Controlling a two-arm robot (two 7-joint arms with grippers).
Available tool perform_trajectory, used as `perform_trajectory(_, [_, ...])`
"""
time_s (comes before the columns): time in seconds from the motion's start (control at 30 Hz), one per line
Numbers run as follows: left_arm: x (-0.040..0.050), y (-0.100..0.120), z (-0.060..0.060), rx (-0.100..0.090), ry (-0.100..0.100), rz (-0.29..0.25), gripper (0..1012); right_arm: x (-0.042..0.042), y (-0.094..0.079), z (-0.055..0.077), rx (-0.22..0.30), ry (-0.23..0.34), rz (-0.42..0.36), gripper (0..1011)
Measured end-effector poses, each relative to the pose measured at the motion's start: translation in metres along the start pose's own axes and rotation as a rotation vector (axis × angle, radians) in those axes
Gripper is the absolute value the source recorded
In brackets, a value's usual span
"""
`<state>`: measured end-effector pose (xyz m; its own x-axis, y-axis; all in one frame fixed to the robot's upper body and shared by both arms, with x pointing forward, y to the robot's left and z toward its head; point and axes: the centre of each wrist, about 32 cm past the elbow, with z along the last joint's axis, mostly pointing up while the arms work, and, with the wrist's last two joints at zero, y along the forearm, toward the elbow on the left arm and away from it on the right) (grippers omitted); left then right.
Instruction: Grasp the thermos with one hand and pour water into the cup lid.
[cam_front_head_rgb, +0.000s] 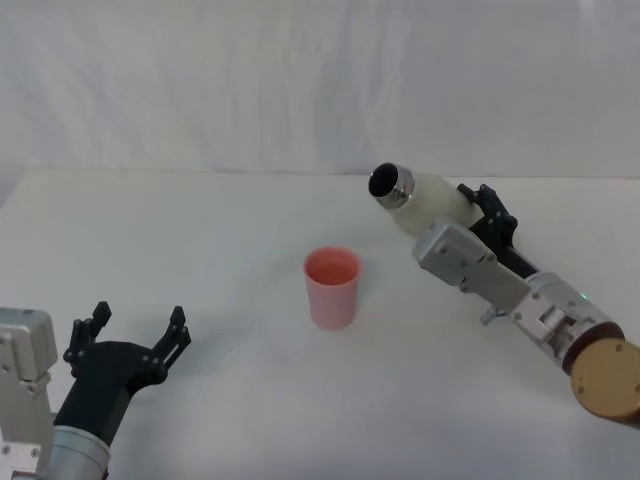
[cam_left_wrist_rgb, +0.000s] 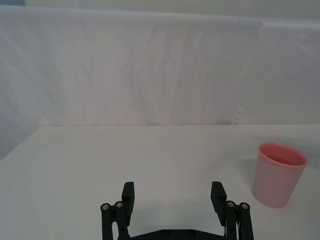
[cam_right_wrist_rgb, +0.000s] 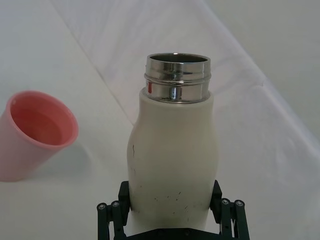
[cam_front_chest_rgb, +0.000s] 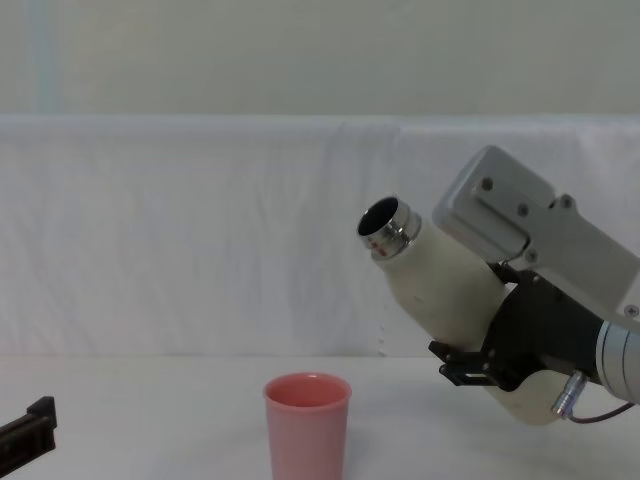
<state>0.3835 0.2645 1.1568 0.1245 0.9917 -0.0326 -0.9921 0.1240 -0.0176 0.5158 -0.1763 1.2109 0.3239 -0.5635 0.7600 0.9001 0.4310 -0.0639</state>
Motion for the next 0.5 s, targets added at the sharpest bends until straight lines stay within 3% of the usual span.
perform_trajectory(0.5, [0.0000,0.0000,0.0000,0.000,0.000,0.000,1001,-0.0004,0.0056,0.0037,-0.026,-0.095,0.029,951])
